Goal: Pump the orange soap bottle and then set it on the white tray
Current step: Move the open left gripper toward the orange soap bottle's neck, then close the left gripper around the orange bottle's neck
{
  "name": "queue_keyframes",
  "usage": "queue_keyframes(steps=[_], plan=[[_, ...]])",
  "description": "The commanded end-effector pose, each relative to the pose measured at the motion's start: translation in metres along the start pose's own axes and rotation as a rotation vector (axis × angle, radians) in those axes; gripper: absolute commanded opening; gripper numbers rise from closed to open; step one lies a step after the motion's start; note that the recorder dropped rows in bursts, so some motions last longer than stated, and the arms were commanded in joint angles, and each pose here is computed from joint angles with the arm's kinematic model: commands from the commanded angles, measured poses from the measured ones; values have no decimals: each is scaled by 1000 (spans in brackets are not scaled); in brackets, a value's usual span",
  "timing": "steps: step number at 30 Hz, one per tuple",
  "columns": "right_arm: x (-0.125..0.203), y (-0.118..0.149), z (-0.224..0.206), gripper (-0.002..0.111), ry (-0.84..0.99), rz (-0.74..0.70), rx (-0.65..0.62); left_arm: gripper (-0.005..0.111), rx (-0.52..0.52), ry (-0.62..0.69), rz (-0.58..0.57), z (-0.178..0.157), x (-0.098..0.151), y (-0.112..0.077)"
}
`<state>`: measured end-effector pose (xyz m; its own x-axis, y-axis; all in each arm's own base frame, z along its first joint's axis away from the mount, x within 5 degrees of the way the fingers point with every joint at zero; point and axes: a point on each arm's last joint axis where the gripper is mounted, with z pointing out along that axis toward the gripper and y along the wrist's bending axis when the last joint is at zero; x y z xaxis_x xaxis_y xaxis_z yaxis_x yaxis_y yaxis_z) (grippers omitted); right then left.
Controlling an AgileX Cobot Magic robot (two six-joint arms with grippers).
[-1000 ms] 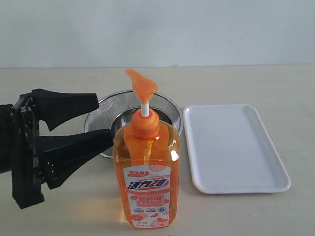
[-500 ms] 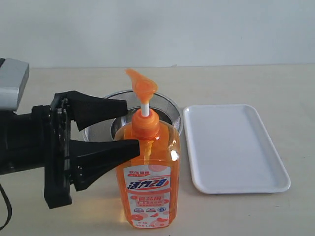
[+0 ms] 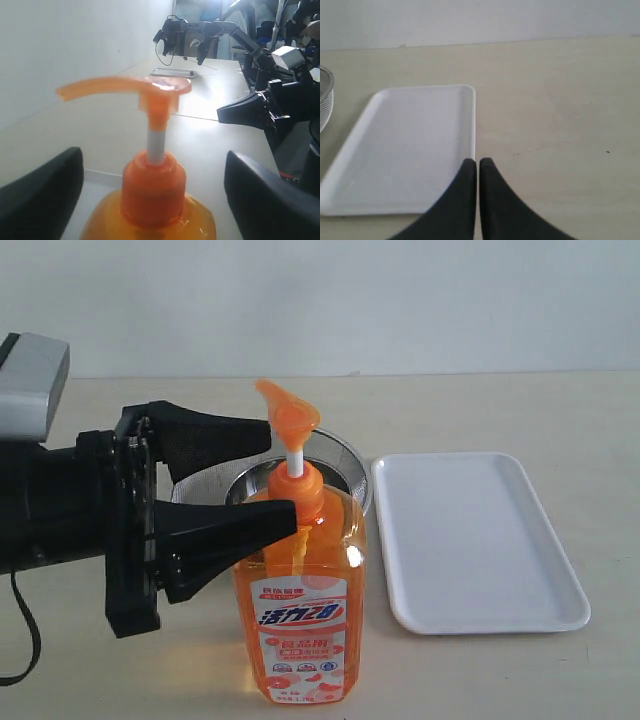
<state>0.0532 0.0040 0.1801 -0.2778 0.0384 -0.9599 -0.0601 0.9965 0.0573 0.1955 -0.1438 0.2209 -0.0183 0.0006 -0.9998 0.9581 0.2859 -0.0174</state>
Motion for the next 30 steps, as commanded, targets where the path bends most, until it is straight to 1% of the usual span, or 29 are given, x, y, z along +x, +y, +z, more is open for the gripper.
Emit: queue_keyframes(steps=[1,4,10,22,23,24,25,29,30], plan=[[-1,0,0,0,-9,-2,1,73,26,0,-17,11,4,3],[-1,0,0,0,-9,-2,1,73,49,12,-19,20,10,6],[-1,0,0,0,-9,-2,1,73,49,34,-42,26,20,15],[-1,0,0,0,-9,-2,1,73,46,34,-26,26,21,15],[-1,0,0,0,-9,-2,1,71,46,34,-26,26,21,15],[-1,0,0,0,-9,-2,1,68,46,34,-26,26,21,15],[-1,0,0,0,-9,-2,1,62,46,34,-26,26,21,15],[-1,0,0,0,-9,-2,1,25,46,34,-19,26,21,15],[-1,0,0,0,-9,-2,1,18,46,34,-12,26,21,15]])
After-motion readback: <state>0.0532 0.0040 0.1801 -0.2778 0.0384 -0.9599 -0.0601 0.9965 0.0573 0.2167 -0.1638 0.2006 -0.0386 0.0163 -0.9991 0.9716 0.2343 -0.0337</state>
